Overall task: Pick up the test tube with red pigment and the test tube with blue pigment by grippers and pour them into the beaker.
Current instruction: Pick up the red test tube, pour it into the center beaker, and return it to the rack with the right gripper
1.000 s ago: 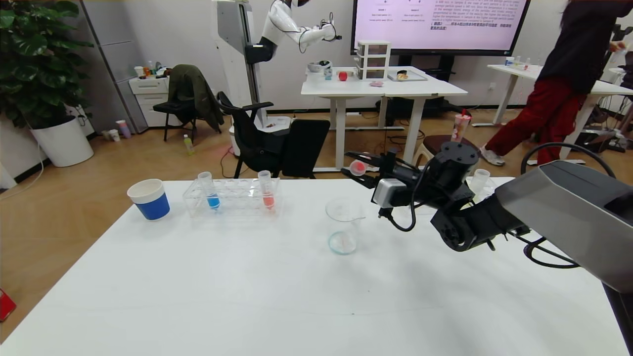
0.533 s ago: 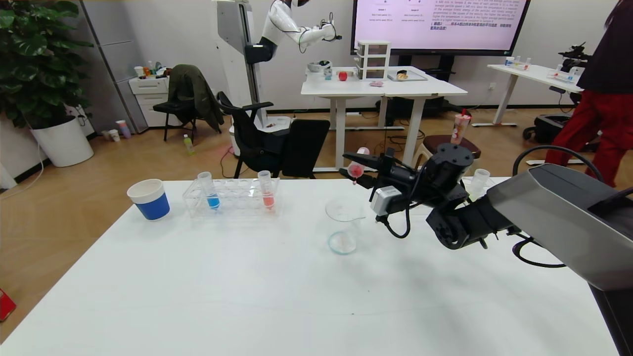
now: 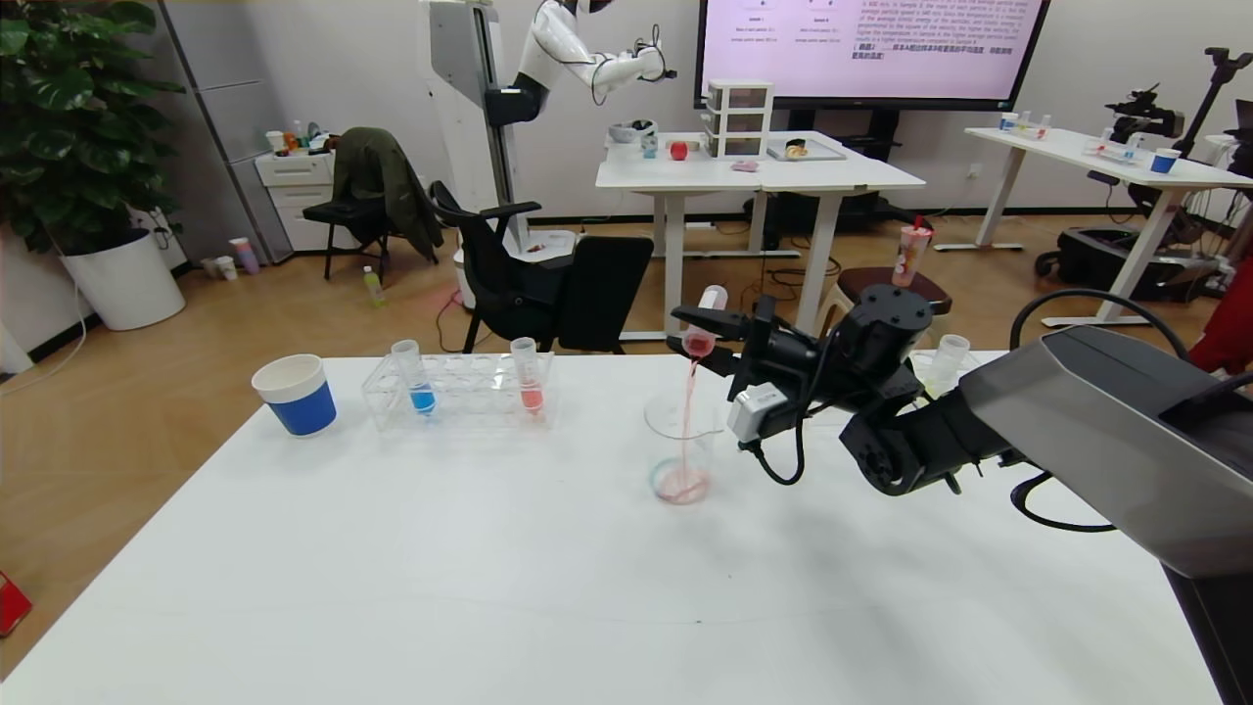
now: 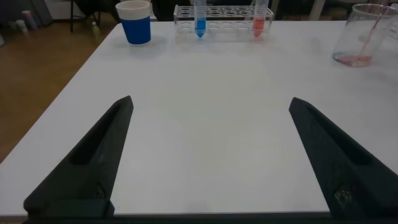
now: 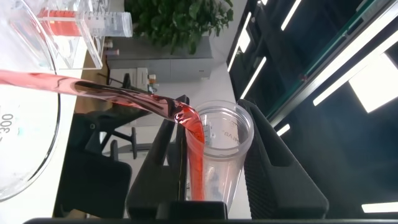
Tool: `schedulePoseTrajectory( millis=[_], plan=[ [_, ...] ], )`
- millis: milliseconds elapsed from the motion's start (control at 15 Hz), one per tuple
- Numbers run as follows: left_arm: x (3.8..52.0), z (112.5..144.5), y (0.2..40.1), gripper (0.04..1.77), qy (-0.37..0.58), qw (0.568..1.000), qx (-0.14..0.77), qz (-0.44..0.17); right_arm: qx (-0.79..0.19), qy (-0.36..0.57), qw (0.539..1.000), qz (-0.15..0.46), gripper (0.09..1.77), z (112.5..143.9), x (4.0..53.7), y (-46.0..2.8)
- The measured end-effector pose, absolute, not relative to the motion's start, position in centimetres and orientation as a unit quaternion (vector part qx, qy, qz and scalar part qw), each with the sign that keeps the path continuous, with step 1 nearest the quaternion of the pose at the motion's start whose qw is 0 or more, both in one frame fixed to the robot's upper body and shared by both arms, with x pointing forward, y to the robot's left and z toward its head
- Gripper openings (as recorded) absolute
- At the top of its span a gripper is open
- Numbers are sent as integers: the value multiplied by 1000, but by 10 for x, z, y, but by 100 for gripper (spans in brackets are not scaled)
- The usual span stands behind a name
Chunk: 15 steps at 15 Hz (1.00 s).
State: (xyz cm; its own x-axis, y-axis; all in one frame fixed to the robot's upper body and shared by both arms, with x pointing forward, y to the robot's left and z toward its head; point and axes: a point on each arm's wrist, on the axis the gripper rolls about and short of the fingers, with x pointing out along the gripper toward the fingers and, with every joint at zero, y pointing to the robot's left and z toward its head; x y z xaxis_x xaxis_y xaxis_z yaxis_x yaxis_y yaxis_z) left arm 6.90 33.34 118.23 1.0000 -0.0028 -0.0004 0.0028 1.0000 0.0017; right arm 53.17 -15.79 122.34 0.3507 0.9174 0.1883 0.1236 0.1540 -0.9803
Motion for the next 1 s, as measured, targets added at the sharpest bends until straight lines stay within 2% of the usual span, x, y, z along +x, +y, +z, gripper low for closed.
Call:
schedulePoseTrajectory(
  millis=[667,1000],
  plan=[
    [69,1182,333,175,0,1000,1,-2,-613,-504,539,281,53,1211,533,-156],
    [69,1182,333,175,0,1000,1,-2,-611,-512,530,289,53,1199,531,-150]
  ],
)
